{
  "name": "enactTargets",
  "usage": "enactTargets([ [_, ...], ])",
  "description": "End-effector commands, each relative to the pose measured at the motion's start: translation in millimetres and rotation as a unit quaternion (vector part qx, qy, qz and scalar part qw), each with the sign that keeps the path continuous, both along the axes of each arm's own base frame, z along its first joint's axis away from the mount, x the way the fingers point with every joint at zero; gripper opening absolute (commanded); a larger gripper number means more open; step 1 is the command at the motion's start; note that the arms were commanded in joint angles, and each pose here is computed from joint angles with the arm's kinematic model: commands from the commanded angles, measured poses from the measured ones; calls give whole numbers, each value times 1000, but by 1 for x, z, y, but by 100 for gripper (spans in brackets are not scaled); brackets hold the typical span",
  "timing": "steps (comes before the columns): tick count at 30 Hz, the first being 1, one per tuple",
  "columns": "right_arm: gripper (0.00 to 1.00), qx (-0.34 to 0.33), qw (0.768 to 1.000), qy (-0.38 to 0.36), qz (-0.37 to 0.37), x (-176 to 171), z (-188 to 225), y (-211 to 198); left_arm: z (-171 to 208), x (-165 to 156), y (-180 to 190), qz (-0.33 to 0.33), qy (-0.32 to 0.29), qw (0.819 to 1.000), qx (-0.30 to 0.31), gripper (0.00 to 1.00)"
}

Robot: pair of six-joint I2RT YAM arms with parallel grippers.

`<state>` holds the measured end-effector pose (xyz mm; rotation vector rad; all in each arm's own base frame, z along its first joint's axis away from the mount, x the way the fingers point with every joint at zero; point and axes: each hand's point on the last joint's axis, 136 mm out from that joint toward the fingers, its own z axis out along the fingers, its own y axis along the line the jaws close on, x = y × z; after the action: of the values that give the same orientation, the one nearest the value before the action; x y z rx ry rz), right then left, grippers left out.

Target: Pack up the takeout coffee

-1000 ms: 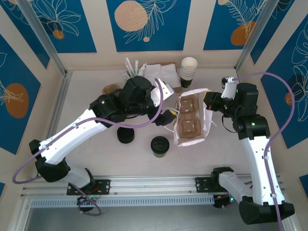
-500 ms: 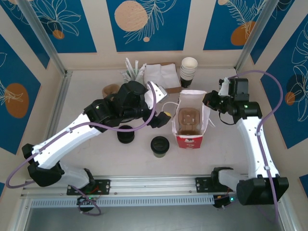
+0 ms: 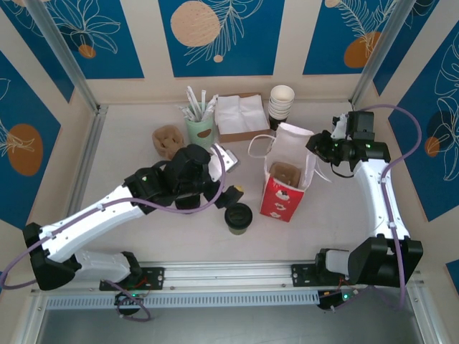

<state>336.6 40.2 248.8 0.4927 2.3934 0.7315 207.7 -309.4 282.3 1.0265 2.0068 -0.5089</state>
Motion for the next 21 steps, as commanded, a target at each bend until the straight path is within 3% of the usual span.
enactTargets([
  [1,42,-1,1000,-28,3,-2,25,-2,-9,4,4,38,10,999,-15,97],
  [5,51,-20,999,-42,-2,-4,43,-8,-35,1,5,69,26,997,29,97],
  [12,58,-34,998,-57,-8,-17,67,-14,-69,-16,-4,109,72,991,17,97],
  [16,59,-25,998,-66,0,-27,77,-9,-93,-28,-7,118,122,985,32,97],
  [21,59,-25,997,-66,4,-37,80,-7,-110,-38,-10,117,138,981,63,98],
])
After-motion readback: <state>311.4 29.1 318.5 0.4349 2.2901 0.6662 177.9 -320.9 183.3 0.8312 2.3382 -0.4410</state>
